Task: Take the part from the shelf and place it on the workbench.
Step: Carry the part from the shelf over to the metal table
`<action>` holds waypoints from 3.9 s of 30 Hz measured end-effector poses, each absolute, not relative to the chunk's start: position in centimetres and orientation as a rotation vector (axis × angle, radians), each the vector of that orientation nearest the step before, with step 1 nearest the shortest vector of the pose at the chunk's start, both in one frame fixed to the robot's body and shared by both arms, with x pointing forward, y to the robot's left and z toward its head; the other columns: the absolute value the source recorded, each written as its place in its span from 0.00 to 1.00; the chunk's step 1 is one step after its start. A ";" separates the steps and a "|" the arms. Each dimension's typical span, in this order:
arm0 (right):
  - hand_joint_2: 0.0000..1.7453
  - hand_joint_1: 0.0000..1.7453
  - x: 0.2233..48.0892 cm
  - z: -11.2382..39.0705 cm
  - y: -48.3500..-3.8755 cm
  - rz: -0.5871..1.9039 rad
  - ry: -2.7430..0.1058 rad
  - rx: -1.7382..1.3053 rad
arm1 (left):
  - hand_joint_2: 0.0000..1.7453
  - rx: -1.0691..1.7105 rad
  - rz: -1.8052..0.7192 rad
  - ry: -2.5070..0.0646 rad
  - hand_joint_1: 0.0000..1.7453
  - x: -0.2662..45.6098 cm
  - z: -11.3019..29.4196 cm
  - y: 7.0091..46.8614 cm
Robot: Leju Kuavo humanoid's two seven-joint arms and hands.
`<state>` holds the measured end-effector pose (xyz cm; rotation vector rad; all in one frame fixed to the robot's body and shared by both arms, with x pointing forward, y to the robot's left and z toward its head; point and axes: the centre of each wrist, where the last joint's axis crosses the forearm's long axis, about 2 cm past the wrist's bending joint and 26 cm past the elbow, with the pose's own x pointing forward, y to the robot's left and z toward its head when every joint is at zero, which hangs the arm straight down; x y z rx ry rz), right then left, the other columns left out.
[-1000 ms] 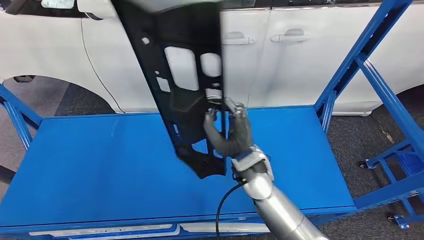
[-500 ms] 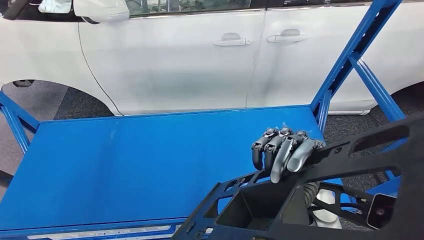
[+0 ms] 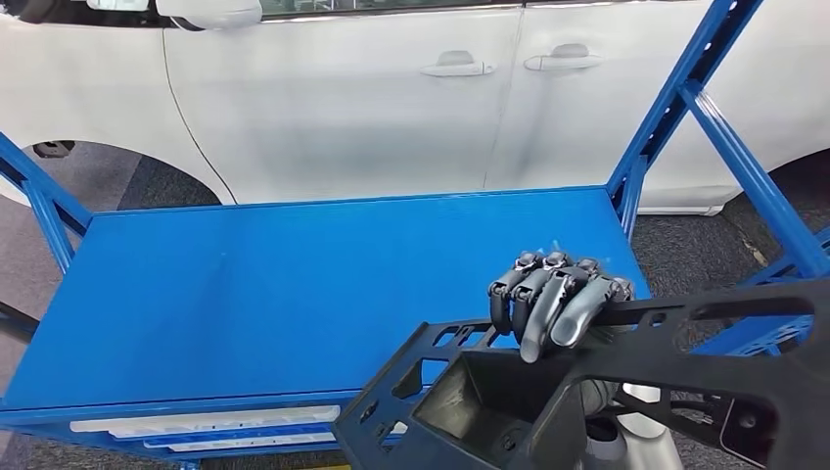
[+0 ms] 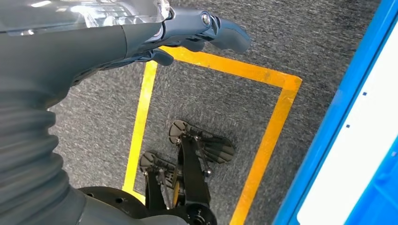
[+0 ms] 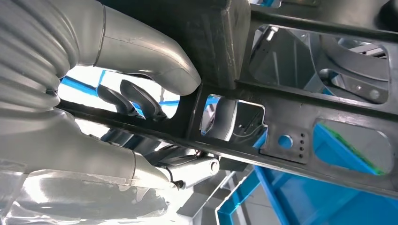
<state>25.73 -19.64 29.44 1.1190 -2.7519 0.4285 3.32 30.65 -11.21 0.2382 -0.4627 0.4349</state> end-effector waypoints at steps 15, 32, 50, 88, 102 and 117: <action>1.00 1.00 28.6 29.2 -19.4 0.419 -2.623 1.173 | 1.00 0.250 0.451 -0.463 0.00 3.7 -11.2 30.4; 1.00 1.00 31.2 30.9 -20.9 0.513 -2.515 1.212 | 1.00 0.270 0.486 -0.455 0.00 3.4 -11.2 30.1; 1.00 1.00 30.6 29.3 -20.7 0.571 -2.491 1.163 | 1.00 0.247 0.448 -0.464 0.00 3.5 -11.2 30.1; 1.00 1.00 31.7 32.6 -20.6 0.684 -2.618 1.108 | 1.00 0.190 0.442 -0.522 0.00 3.8 -11.2 29.6; 1.00 1.00 28.6 28.9 -19.6 0.845 -2.606 1.069 | 1.00 0.175 0.417 -0.579 0.00 4.3 -11.1 30.1; 1.00 1.00 26.8 27.0 -20.0 0.730 -2.575 1.097 | 1.00 0.331 0.384 -0.556 0.00 4.1 -11.1 30.2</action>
